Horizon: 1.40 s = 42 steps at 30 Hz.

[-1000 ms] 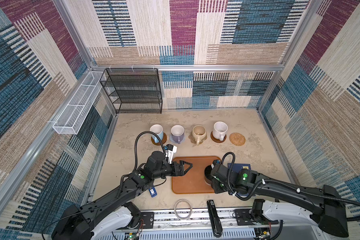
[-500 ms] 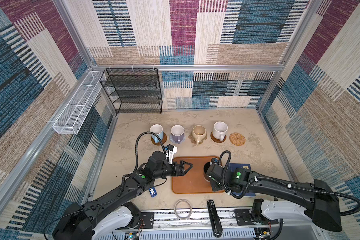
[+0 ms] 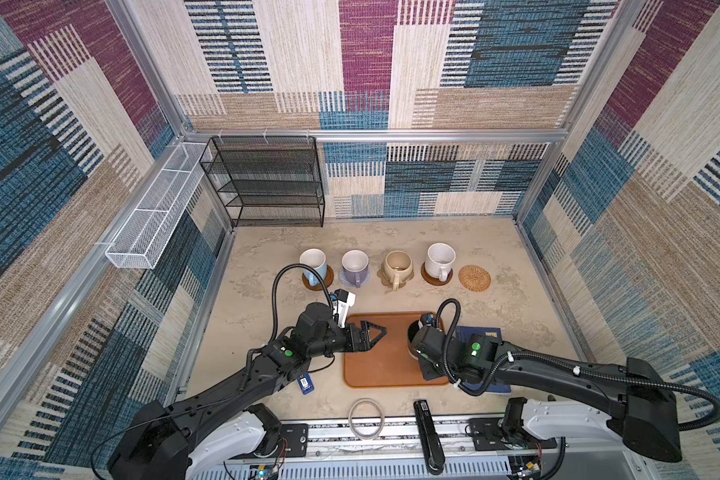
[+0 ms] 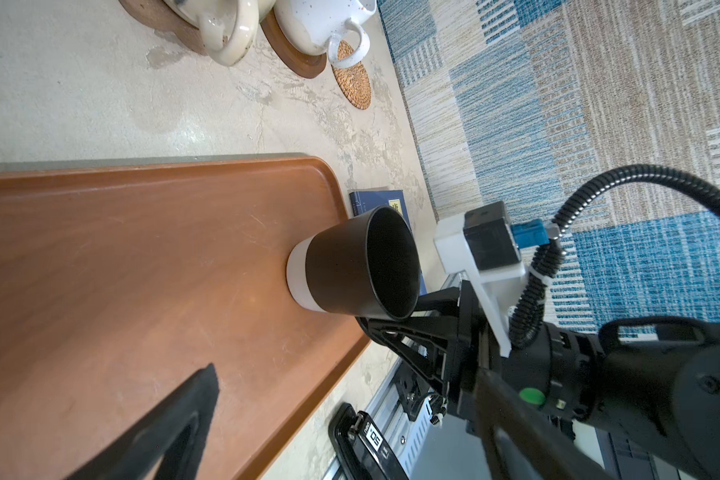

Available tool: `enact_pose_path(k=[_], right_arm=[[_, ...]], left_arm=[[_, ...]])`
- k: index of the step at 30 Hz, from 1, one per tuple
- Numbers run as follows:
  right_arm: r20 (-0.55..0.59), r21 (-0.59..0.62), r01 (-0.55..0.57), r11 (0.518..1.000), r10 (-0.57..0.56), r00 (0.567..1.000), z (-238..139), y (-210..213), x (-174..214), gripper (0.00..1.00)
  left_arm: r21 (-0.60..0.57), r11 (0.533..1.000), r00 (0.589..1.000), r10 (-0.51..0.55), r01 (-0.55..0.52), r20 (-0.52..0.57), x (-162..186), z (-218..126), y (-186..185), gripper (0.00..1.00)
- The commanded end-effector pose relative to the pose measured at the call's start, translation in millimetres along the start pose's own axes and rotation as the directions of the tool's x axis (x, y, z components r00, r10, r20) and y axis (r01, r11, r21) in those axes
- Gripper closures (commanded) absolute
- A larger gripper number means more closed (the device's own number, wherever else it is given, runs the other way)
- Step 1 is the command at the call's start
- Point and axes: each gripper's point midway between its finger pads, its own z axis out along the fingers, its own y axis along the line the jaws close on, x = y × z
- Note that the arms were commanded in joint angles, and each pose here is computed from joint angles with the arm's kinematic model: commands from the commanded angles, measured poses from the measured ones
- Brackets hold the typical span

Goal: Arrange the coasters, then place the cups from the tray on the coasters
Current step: 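Lift the black mug off the tray with right gripper, then carry the black mug to the woven rattan coaster and lower it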

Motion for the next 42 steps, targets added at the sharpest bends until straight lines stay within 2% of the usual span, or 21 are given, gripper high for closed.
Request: enact_pose_path(k=[1,11,13,17,24,31,35,42], right_arm=[[0.087,-0.037,-0.007,0.999,0.010,0.996,-9.1,9.5,-21.4,1.00],[0.184,-0.085,-0.002,0.996,0.017,0.983,-32.2,16.5,-47.8,1.00],[0.214,-0.098,0.003,0.995,0.018,0.977,-39.2,19.7,-59.2,1.00],[0.288,-0.120,0.006,0.993,0.029,0.957,-52.6,22.7,-85.5,1.00],[0.390,-0.124,0.009,0.992,0.040,0.920,-76.4,10.4,-129.0,1.00],[0.503,-0.102,-0.033,0.994,0.080,0.861,-106.2,-21.2,-173.4,1.00],[0.545,-0.094,-0.076,0.993,0.115,0.831,-107.4,-42.7,-194.2,1.00],[0.572,-0.058,-0.179,0.982,0.180,0.801,-105.5,-95.1,-224.4,1.00]], left_arm=[[0.066,0.998,0.999,-0.024,0.021,0.043,-8.1,-2.5,-12.8,0.02],[0.120,0.992,0.995,-0.037,0.026,0.094,-16.9,-6.1,-22.9,0.02],[0.133,0.991,0.995,-0.034,0.020,0.099,-19.9,-7.3,-27.8,0.01],[0.082,0.997,0.992,-0.014,0.004,0.124,-29.4,-14.2,-30.0,0.01],[0.090,0.994,0.986,0.048,-0.063,0.161,-48.5,-28.1,-56.8,0.01],[0.108,0.988,0.976,0.090,-0.113,0.199,-74.5,-28.0,-83.0,0.01],[0.124,0.983,0.972,0.106,-0.133,0.208,-90.7,-20.9,-98.7,0.01],[0.095,0.980,0.976,0.161,-0.176,0.146,-120.3,7.5,-120.6,0.02]])
